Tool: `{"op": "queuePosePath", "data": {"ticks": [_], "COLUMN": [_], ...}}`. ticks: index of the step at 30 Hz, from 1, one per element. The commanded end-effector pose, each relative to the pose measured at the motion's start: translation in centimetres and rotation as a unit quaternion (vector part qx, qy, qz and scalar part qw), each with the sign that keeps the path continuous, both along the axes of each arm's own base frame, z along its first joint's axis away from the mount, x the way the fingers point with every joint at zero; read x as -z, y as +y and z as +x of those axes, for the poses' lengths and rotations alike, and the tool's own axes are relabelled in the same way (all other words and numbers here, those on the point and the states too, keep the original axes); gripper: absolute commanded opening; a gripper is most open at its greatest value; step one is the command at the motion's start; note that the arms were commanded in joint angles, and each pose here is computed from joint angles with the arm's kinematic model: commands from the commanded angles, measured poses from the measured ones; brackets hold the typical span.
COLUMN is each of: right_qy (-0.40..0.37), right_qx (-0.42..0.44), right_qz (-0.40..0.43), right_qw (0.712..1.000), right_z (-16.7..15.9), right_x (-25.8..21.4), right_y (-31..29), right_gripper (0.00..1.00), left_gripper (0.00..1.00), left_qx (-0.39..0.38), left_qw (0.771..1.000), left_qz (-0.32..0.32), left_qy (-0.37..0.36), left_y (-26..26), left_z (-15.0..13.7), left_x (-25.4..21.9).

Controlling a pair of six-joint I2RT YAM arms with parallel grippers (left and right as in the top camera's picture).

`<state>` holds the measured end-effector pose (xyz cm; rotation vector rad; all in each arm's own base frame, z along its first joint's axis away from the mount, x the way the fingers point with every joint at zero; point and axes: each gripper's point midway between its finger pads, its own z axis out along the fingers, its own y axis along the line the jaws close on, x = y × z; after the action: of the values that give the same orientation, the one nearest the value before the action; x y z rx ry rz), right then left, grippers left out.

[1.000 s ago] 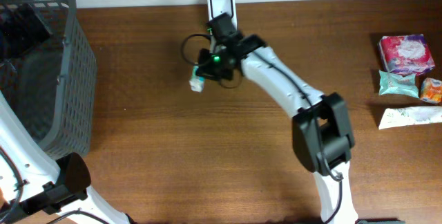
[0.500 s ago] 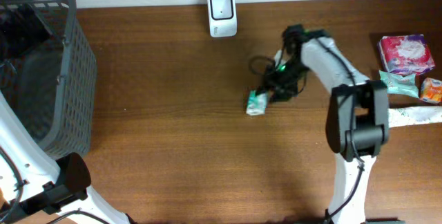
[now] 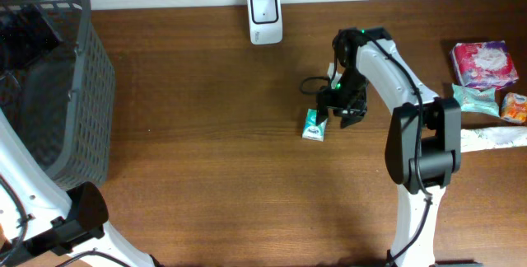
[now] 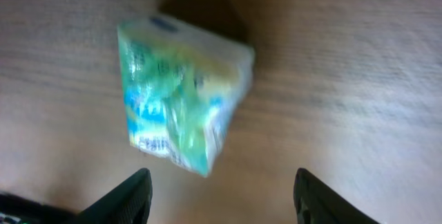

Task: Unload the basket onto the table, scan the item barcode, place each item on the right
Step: 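Lift the teal packet up to the scanner face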

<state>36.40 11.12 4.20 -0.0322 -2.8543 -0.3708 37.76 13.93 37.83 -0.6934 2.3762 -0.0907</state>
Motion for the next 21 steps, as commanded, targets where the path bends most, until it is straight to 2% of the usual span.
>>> {"op": "queuePosePath", "data": {"ticks": [1,4,5,6,7,9,11,12,13,15,18,21], "right_qy": [-0.006,-0.014,-0.020,-0.026,-0.028,-0.036,-0.054,-0.083,-0.101,-0.182,-0.260,-0.301], "right_qx": [0.010,0.024,0.038,0.038,0.041,0.044,0.045,0.020,0.005,-0.065,-0.103,-0.125], "right_qz": [0.049,0.045,0.040,0.042,0.045,0.087,0.165,0.246,0.288,0.414,0.457,0.466], "right_qw": [0.999,0.999,0.998,0.998,0.998,0.995,0.984,0.966,0.952,0.889,0.844,0.823], "right_z": [0.0,0.2,0.4,0.4,0.4,1.0,2.5,3.9,4.6,6.6,9.0,10.2], "right_x": [0.9,2.5,3.5,4.3,4.6,4.0,1.5,-1.6,-3.4,-9.6,-13.7,-14.5], "right_y": [1.6,1.5,1.4,1.5,1.6,3.0,5.4,7.6,8.7,11.4,12.2,12.6], "right_gripper": [0.56,0.48,0.41,0.19,0.04,0.04,0.04,0.04,0.04,0.04,0.04,0.04], "left_gripper": [0.99,0.99,0.99,0.99,0.99,0.99,0.99,0.99,0.99,0.99,0.99,0.99], "left_qx": [0.002,0.002,0.002,0.002,0.002,0.002,0.002,0.002,0.002,0.002,0.002,0.002], "left_qw": [1.000,1.000,1.000,1.000,1.000,1.000,1.000,1.000,1.000,1.000,1.000,1.000], "left_qz": [0.005,0.005,0.005,0.005,0.005,0.005,0.005,0.005,0.005,0.005,0.005,0.005], "left_qy": [-0.008,-0.008,-0.008,-0.008,-0.008,-0.008,-0.008,-0.008,-0.008,-0.008,-0.008,-0.008], "left_y": [0.0,0.0,0.0,0.0,0.0,0.0,0.0,0.0,0.0,0.0,0.0,0.0], "left_z": [-0.5,-0.5,-0.5,-0.5,-0.5,-0.5,-0.5,-0.5,-0.5,-0.5,-0.5,-0.5], "left_x": [-0.7,-0.7,-0.7,-0.7,-0.7,-0.7,-0.7,-0.7,-0.7,-0.7,-0.7,-0.7]}}
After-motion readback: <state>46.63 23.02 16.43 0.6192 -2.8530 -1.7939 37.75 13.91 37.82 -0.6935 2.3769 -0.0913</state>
